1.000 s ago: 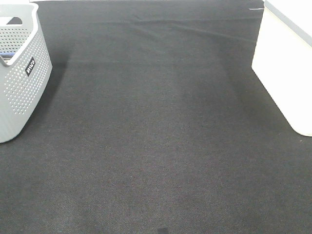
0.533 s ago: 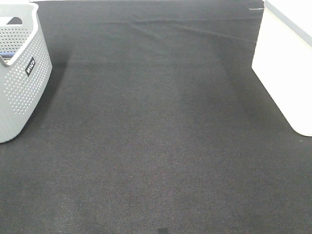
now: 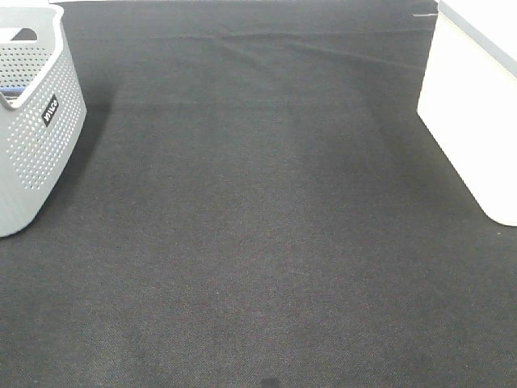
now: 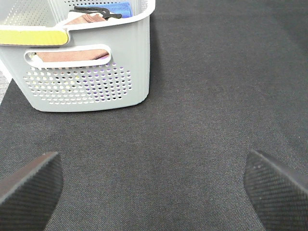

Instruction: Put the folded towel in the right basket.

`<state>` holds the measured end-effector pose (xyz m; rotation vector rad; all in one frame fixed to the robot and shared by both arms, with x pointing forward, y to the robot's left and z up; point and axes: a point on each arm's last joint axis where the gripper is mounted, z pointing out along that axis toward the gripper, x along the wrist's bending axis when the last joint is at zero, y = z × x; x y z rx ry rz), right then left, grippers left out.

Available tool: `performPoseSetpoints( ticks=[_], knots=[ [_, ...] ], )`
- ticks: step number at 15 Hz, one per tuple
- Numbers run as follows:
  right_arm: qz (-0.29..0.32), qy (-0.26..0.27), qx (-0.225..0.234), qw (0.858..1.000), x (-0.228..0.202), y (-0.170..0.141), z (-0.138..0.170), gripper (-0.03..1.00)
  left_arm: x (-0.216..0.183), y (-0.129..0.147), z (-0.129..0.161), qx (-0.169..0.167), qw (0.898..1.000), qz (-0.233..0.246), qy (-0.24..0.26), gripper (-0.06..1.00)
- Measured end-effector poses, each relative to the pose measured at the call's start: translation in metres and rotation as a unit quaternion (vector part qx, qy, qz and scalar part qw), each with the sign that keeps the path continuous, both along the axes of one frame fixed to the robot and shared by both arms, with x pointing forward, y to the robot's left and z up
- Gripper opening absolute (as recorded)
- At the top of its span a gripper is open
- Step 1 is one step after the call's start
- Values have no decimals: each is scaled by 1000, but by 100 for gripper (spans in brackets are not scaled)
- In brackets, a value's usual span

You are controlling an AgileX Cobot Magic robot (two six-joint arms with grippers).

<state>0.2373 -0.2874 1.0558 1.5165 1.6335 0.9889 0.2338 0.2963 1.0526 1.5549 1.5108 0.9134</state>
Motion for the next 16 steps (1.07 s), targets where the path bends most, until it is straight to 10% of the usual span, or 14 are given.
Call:
performPoseSetpoints(
  ticks=[16],
  knots=[
    [21, -19, 12, 1000, -6, 3, 0, 82, 0, 0, 0, 0, 1000, 0, 0, 97]
  ],
)
